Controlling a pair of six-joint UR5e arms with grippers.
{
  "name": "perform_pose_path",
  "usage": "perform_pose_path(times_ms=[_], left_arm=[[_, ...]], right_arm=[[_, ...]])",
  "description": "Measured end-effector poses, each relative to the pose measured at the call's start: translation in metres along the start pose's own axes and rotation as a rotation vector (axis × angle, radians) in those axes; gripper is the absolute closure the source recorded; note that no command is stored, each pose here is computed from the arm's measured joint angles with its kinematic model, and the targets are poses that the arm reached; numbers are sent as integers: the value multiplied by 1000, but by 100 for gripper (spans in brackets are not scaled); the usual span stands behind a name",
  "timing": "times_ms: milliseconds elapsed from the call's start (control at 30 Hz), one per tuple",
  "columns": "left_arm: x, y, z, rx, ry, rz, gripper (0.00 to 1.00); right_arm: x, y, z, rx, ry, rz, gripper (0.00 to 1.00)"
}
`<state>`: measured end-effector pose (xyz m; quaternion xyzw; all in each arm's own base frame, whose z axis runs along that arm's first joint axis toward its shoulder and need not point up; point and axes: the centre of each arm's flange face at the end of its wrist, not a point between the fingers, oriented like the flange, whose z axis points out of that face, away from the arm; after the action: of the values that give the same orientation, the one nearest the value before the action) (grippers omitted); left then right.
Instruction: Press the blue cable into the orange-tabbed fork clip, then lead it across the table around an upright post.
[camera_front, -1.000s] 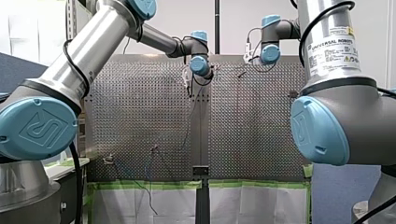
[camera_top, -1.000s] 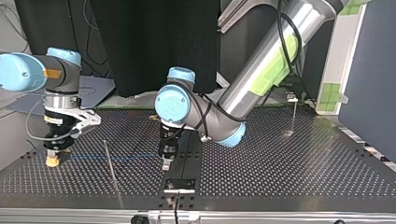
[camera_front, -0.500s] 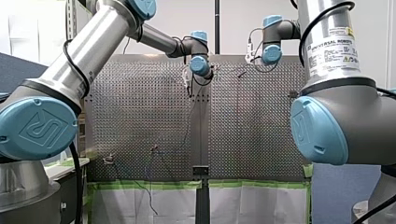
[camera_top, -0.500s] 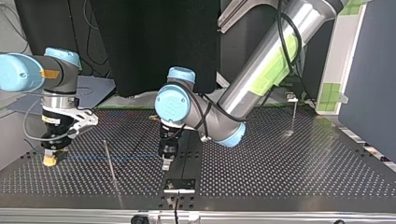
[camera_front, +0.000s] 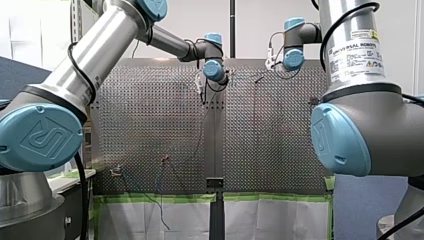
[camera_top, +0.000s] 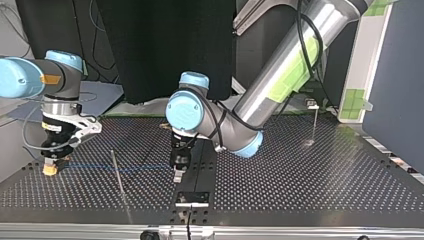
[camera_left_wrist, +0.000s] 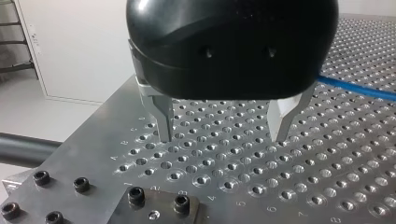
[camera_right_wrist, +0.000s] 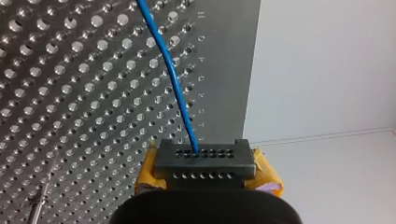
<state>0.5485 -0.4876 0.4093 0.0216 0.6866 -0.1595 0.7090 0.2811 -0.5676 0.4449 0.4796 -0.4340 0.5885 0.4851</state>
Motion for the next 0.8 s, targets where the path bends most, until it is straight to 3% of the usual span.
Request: perform_pose_path(times_ms=[800], left_arm=[[0, 0, 0, 0, 0, 0, 0]], right_arm=[[-4, 8, 1, -14, -8, -3, 100]])
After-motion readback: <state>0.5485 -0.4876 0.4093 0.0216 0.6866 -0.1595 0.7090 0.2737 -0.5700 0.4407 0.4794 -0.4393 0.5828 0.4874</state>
